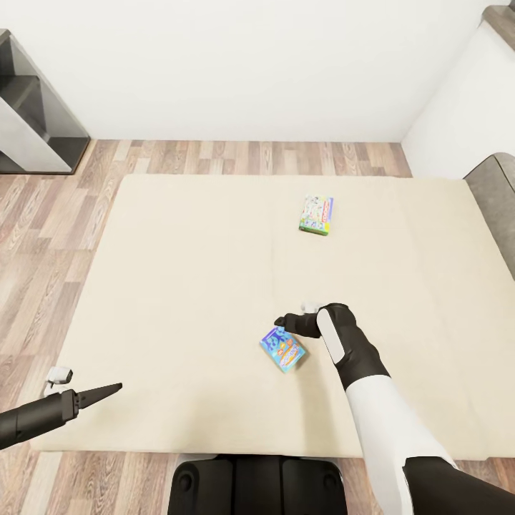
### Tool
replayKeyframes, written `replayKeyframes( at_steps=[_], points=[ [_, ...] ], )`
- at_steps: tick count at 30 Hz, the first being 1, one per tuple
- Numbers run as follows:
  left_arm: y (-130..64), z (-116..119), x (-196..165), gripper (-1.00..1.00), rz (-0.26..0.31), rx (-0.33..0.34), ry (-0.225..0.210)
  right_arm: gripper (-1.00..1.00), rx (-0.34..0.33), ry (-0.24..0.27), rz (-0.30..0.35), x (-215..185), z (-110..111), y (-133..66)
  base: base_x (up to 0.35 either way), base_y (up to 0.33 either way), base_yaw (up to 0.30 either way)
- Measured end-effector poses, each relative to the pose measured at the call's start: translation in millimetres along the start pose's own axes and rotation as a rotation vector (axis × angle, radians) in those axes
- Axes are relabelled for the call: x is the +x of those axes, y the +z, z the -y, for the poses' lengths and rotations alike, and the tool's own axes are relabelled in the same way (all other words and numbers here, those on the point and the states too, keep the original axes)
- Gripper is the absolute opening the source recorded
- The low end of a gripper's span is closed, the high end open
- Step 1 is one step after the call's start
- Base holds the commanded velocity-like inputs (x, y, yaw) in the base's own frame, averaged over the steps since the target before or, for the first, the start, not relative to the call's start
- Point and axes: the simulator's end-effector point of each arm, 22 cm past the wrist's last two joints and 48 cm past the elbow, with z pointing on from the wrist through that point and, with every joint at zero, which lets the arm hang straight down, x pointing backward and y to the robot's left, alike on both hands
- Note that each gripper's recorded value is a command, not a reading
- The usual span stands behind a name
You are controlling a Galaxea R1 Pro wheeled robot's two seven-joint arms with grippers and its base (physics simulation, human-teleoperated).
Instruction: Put all the toys in the child's room - the three board games (two on the bed and one on the table), the two jigsaw puzzles on the table, and the tennis ball on the table - inside the toy box on the table in the child's room.
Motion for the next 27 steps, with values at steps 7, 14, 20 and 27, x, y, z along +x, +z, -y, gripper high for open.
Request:
replayKeyframes(
  at_steps=[7,14,20,27],
  points=[
    [-0.5,-0.2,-0.3,1.00,0.000,-0.001,0.001,1.00,0.000,-0.001,0.001,-0.4,-0.2,-0.2,0.000,0.000,0.000],
    [-0.8,-0.3,-0.5,1.00,0.001,-0.001,0.001,1.00,0.000,-0.002,0.001,-0.4,-0.3,-0.2,0.000,0.000,0.000],
    [-0.7,-0.3,-0.6,1.00,0.001,-0.001,0.000,1.00,0.001,-0.002,0.000,-0.1,-0.1,0.0,0.000,0.000,0.000],
    [0.3,-3.1,1.0,1.00,-0.003,-0.004,-0.006,1.00,0.002,0.001,-0.008,2.8,1.7,3.8,0.000,0.000,0.000]
  ],
)
